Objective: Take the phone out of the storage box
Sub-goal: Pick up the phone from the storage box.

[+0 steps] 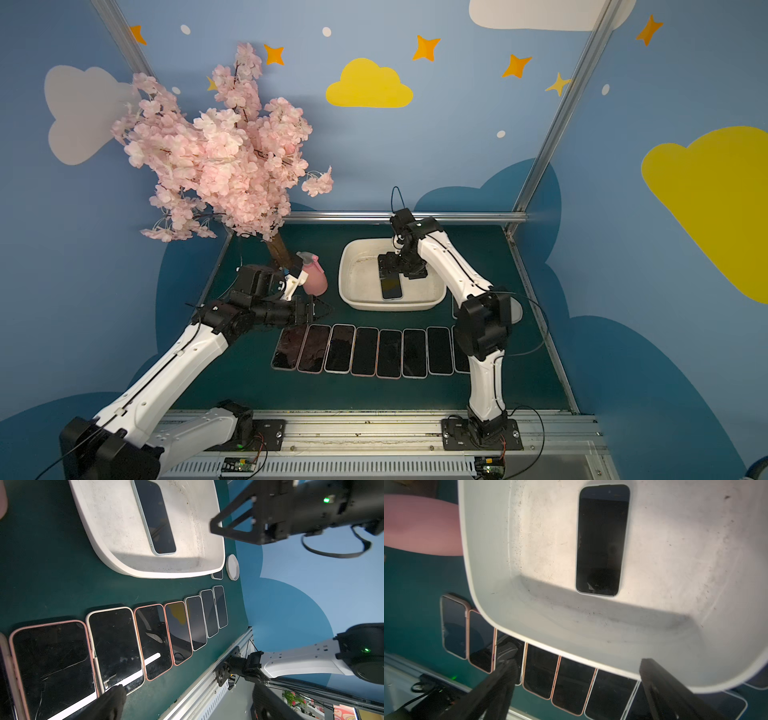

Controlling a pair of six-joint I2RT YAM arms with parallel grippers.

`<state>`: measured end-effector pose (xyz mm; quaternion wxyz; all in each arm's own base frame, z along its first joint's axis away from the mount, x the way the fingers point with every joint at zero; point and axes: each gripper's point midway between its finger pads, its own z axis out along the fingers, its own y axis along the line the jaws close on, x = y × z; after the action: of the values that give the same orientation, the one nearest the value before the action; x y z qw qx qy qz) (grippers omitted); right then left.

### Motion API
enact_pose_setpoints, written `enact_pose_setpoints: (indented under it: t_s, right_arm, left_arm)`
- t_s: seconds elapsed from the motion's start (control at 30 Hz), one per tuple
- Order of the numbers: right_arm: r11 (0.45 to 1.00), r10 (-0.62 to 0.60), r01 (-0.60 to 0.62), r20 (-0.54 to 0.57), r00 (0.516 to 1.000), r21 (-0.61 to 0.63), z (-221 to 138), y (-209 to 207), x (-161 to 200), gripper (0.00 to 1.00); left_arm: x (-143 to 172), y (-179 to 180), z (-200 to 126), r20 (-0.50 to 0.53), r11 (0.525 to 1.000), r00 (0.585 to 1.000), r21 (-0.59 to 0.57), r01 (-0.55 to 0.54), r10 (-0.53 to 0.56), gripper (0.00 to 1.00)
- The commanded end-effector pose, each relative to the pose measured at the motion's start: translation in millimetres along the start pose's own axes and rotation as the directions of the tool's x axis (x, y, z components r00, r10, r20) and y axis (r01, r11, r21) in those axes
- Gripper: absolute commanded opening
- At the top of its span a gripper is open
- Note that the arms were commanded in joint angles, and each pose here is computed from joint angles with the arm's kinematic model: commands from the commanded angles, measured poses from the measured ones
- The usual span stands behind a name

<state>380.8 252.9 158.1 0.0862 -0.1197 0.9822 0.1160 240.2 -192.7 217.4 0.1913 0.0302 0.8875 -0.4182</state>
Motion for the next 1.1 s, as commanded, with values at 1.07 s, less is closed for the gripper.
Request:
enact_pose_setpoints:
  t_s: [1.07]
  right_arm:
    - [0.969,-0.027,0.039,-0.051,0.998,0.243,121.8,-35.1,-52.0,0.99]
  left_arm:
    - [30.3,26.7,-19.7,-0.024,0.993,0.998,-0.107,0.058,-0.061,0.99]
